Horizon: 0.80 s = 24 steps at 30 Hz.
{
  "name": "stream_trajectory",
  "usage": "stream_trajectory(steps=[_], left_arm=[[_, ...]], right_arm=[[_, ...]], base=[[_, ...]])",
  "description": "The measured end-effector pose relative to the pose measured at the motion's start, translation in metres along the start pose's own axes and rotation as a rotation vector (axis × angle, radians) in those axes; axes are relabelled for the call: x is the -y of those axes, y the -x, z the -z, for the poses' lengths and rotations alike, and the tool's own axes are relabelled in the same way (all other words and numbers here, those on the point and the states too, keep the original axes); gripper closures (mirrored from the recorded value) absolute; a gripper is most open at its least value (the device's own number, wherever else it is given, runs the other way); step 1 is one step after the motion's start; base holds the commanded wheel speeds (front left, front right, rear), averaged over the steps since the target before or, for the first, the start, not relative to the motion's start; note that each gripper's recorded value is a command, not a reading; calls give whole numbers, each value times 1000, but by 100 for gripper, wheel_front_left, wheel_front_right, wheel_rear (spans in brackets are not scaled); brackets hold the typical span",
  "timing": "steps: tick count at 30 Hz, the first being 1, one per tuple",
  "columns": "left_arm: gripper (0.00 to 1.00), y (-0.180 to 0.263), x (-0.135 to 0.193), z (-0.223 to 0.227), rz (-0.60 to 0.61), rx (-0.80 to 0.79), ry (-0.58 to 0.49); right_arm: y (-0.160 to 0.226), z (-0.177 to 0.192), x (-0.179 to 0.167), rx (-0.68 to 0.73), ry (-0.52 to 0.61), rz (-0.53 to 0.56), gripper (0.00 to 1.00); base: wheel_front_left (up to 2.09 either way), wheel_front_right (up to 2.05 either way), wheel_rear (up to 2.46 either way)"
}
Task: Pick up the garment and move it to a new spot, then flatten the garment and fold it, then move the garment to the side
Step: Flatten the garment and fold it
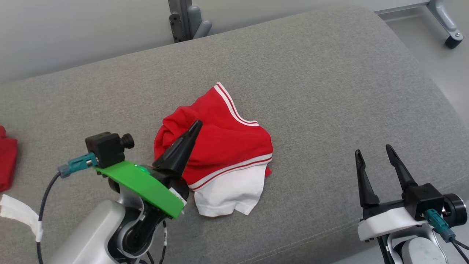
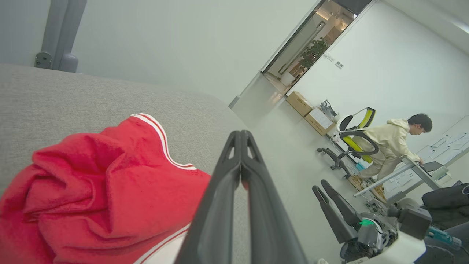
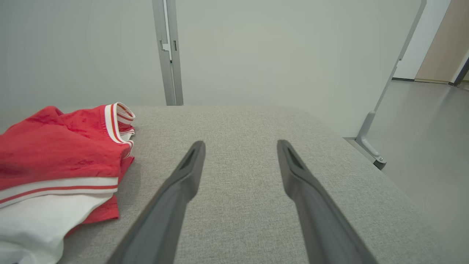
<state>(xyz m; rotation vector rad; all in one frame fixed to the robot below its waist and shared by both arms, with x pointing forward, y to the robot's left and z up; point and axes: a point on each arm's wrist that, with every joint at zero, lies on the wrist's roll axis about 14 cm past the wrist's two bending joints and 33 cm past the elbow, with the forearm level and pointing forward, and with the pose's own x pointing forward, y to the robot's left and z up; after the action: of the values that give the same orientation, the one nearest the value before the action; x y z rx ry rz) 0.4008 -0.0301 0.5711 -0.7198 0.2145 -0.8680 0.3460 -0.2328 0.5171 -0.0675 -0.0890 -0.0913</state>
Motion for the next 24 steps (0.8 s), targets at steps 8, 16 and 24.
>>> stream_trajectory(steps=[8,16,24], left_arm=[[100,3,1,-4,-18,-4,-21],[0,16,-21,5,-109,-19,-101],[0,49,-51,53,-241,-81,-266]], right_arm=[[4,-2,5,4,-1,15,0],[2,0,6,-1,4,17,0],[-3,2,-4,-3,3,-13,0]], base=[[0,0,0],[0,0,0],[0,0,0]])
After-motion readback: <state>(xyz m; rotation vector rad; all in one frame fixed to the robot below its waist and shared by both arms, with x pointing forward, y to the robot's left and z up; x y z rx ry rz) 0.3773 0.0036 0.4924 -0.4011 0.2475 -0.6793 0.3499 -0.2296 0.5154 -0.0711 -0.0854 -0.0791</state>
